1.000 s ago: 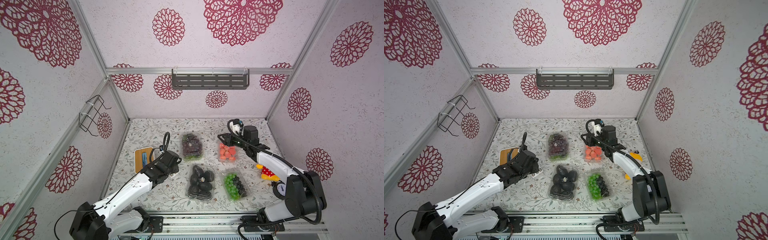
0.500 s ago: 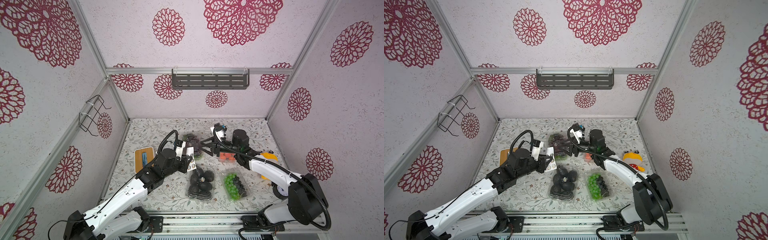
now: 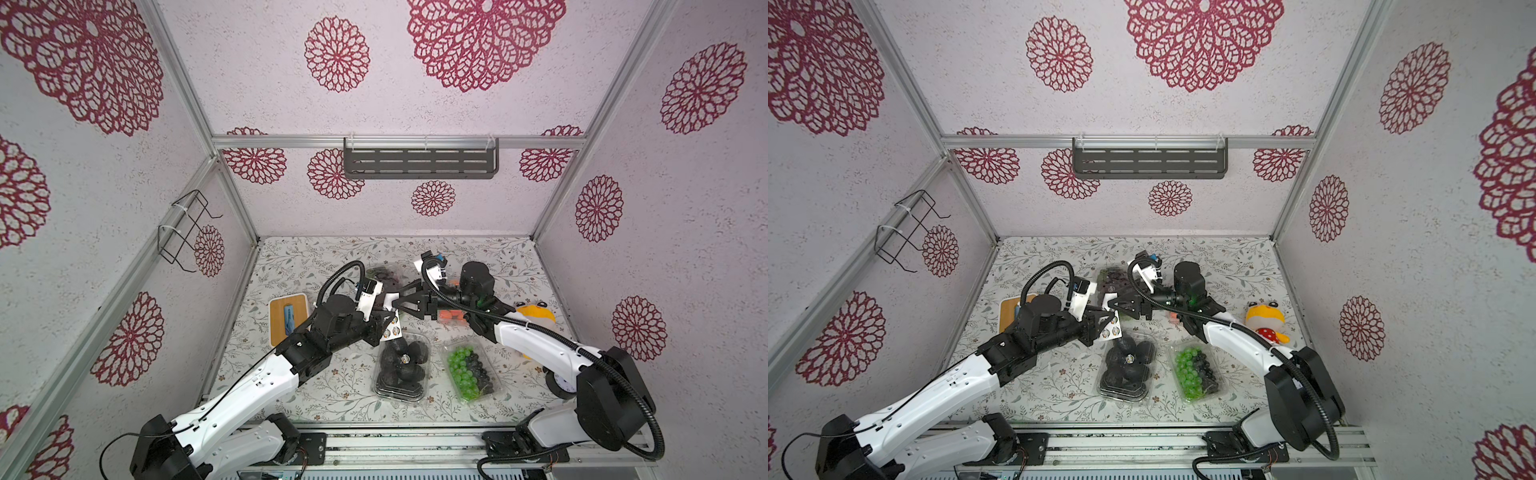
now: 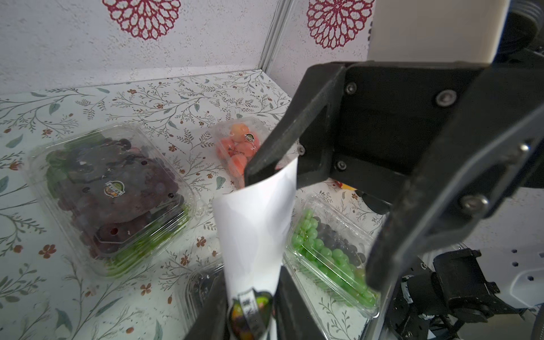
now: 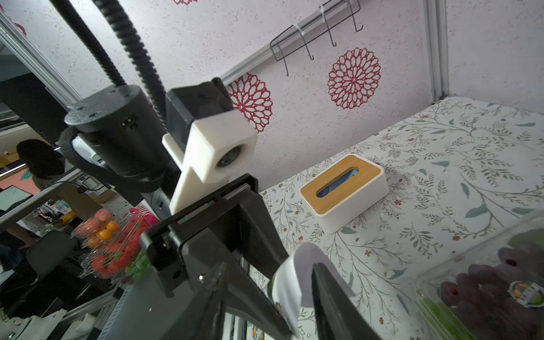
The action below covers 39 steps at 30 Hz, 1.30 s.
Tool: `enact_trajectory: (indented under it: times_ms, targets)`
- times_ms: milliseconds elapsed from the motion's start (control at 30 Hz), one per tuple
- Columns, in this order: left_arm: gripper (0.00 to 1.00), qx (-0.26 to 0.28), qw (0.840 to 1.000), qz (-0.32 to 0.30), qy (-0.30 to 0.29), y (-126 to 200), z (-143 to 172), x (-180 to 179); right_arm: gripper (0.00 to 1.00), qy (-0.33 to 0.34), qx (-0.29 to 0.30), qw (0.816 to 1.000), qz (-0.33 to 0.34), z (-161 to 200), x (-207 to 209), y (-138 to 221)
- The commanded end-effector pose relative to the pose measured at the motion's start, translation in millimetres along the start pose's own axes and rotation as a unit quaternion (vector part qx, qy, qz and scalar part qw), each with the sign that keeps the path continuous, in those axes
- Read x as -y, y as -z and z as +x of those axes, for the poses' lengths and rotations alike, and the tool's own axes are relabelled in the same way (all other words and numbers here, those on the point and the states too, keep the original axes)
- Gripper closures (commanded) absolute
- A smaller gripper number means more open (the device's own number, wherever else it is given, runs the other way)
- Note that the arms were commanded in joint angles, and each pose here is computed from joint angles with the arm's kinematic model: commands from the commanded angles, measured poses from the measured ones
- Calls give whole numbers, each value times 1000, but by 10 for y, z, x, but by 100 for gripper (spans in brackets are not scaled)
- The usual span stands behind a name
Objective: Label fruit boxes
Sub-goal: Pick up the label sticker from the center of the board.
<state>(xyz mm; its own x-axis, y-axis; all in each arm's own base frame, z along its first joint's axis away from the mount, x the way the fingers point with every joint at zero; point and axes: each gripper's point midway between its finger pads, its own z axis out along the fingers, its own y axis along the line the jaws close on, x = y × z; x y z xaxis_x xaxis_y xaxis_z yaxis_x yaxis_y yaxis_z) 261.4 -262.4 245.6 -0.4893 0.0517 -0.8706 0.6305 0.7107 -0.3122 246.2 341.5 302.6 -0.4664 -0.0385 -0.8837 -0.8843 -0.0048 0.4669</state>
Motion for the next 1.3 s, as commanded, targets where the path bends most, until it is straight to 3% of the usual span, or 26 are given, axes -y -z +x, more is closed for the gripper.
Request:
enact_trajectory:
  times_ms: [0,67,200,233,367,467,600,700,767,867,1267]
  targets:
    - [74,41,999,-2,-21,42,-220,39,56,16,0,1000,-17,-74,-73,-35]
    - [73,40,999,5,-20,30,-219,63,65,15,-1,1000,-20,-78,-58,-51]
    - [72,32,999,7,-23,10,-196,85,97,19,3,999,-37,-103,-104,-67]
    - [72,32,999,7,-23,15,-198,85,100,20,6,999,-35,-107,-96,-65]
    - [66,49,998,11,-27,80,-225,98,100,35,11,999,-12,-123,-54,-9]
    - [46,71,997,11,-36,175,-272,103,100,42,22,999,4,-172,-22,82]
    - [27,86,995,32,-41,319,-315,164,100,53,43,997,24,-280,10,282]
    - [17,98,989,105,-37,411,-343,287,100,77,53,995,23,-349,-80,445]
    - [17,102,975,196,-33,496,-388,405,100,99,64,993,22,-405,-176,559]
    - [16,124,959,252,-33,585,-540,426,100,127,67,990,1,-432,-399,692]
    - [31,115,948,290,-64,507,-652,704,100,175,84,979,-58,-380,-932,851]
